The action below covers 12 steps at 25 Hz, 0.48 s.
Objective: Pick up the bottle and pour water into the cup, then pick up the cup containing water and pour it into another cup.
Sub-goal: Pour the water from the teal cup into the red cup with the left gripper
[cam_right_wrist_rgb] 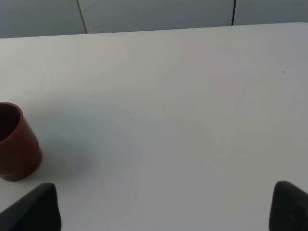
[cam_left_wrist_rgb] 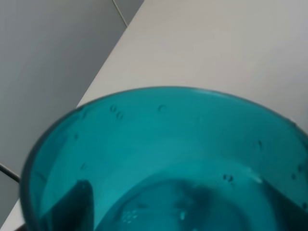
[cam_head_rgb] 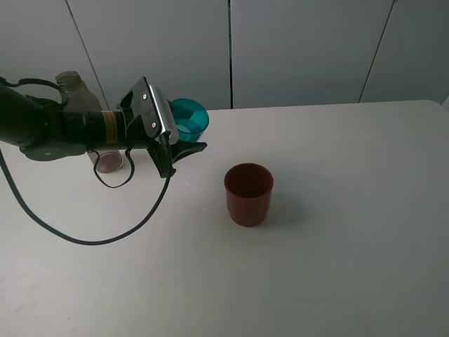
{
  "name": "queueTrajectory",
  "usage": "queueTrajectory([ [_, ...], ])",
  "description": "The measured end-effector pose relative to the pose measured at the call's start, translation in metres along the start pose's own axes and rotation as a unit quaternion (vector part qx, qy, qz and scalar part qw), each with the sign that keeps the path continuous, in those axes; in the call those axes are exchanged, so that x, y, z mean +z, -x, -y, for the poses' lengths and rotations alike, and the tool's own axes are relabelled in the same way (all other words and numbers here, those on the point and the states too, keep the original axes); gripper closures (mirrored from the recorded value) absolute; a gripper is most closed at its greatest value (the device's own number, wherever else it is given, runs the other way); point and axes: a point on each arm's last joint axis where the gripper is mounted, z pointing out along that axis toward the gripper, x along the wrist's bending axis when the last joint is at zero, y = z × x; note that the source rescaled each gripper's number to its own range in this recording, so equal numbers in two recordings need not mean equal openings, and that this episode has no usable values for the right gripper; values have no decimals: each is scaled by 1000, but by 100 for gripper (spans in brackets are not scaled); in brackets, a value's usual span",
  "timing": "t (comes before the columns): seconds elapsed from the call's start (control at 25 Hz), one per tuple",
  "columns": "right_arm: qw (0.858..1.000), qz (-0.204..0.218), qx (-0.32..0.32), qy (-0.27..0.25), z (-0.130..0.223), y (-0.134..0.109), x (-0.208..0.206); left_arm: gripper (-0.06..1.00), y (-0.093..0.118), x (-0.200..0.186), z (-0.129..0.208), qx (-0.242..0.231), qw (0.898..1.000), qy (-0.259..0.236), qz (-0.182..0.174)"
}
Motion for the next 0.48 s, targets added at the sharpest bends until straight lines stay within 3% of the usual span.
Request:
queueTrajectory([
  [0.48,1000,0,0,0,0,0,0,94,18,5,-29,67,997,-25,29],
])
